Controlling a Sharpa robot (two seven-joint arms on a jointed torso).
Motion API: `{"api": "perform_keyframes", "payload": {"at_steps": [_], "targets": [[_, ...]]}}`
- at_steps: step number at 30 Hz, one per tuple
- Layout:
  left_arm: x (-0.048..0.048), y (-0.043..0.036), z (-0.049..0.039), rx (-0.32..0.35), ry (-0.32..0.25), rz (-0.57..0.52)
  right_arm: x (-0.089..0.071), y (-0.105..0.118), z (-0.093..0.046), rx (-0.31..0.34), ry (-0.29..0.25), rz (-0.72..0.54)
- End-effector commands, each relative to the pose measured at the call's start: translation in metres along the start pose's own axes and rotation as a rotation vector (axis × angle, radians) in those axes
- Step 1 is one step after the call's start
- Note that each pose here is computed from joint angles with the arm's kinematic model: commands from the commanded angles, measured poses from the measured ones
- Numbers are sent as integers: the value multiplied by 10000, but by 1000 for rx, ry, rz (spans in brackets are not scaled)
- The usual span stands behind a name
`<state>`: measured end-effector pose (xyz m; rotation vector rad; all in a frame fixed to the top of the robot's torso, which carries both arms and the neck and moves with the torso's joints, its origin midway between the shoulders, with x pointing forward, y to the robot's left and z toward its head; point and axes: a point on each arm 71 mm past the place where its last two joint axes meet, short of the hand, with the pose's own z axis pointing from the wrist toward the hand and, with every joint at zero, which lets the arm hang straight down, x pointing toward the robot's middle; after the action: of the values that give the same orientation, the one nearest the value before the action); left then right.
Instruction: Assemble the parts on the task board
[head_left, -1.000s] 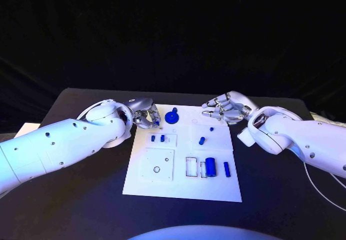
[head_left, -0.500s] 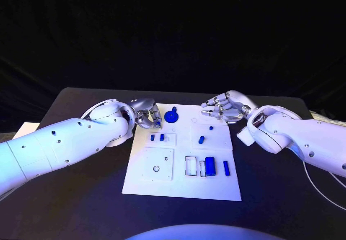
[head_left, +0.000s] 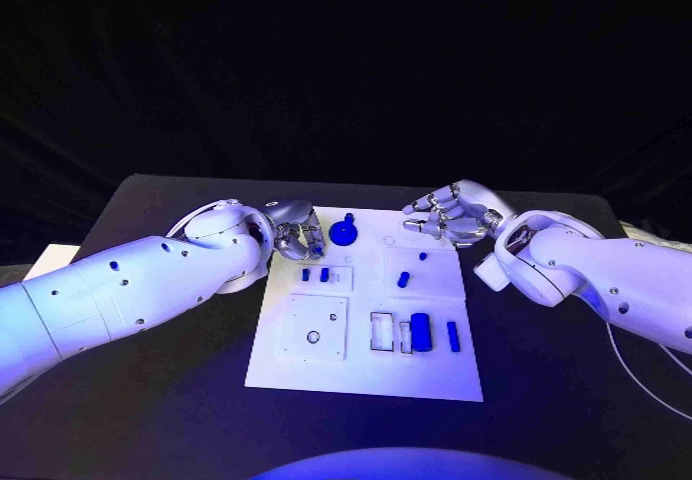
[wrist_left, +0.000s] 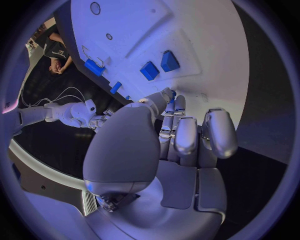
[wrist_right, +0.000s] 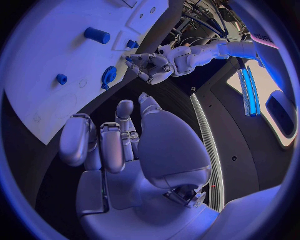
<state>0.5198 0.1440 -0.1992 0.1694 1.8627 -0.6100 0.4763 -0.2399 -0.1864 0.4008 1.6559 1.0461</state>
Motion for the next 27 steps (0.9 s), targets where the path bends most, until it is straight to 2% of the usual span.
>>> {"api": "perform_keyframes", "payload": {"at_steps": [1, 14, 27], "targets": [[27, -18, 16, 0, 21, 32, 20, 12, 2, -10, 15, 1], [87, -68, 50, 15, 17, 58, 26, 16, 8, -13, 16, 2], [97, -23, 58, -4, 26, 83, 25, 14, 5, -11, 17, 2]]}}
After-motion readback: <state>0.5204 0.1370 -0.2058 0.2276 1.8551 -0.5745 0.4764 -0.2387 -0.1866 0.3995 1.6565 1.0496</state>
